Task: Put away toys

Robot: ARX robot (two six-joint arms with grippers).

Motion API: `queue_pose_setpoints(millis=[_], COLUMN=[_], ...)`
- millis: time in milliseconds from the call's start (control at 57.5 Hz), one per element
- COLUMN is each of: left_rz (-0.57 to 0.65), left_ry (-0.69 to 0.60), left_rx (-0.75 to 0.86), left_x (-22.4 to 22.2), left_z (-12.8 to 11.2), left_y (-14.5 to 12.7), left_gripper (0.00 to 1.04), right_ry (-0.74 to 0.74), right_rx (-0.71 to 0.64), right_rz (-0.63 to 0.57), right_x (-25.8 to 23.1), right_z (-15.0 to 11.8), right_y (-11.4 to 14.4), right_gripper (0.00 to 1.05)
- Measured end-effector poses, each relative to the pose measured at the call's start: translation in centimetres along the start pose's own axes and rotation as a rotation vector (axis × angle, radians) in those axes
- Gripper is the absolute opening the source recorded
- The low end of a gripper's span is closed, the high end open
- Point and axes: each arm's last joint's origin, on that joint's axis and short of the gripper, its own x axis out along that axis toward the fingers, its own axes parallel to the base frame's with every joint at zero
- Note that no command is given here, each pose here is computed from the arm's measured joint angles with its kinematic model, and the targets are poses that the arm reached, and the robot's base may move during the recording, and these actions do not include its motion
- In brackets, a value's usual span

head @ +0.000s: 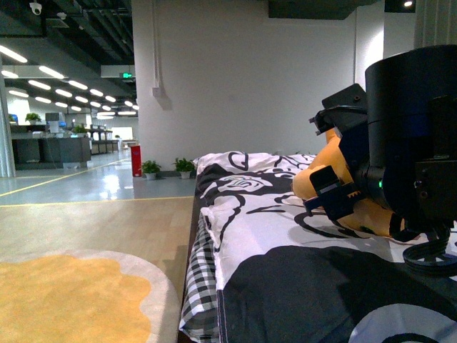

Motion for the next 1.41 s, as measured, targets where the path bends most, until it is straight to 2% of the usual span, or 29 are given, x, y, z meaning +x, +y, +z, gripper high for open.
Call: queue_pose_setpoints(millis=[139,295,382,643,747,904,1008,1217,1408], left_rz=[0.000,0.000,0.000,0.000,0.000,0.000,0.000,0.000,0.000], left_ry=[0.000,0.000,0.000,0.000,0.000,0.000,0.000,0.000,0.000], left_rx=[0.000,0.000,0.000,0.000,0.000,0.000,0.000,0.000,0.000], left_x=[0.0,0.0,0.0,0.0,0.0,0.0,0.0,0.0,0.0], left_z=[0.0,0.0,0.0,0.0,0.0,0.0,0.0,0.0,0.0], left_y=[0.0,0.0,0.0,0.0,0.0,0.0,0.0,0.0,0.0], left_gripper=[0.98,0.98,0.98,0.98,0.98,0.98,0.98,0.98,0.98], right_ry=[0.010,0.018,0.011,-0.077,-0.136,-0.200,-0.215,-0.219,-0.215], right_rx=[0.015,0.049,0.129,0.383,0.487,0.591,0.634,0.706,0.732], right_rz=[0.037,0.078,0.147,0.394,0.493,0.537,0.537,0.579,0.568], right_x=[0.0,0.2,0.2,-2.7,-5.4,-8.9,-11.0,-15.0,-16.8], right_z=[0.2,0.5,0.9,2.5,3.2,2.9,1.9,0.2,0.0], right_y=[-0.1,-0.6,-1.9,-7.1,-10.6,-15.4,-17.6,-19.5,-20.0], right_gripper=[0.41,0.23,0.13,0.11,0.11,0.11,0.10,0.10,0.10])
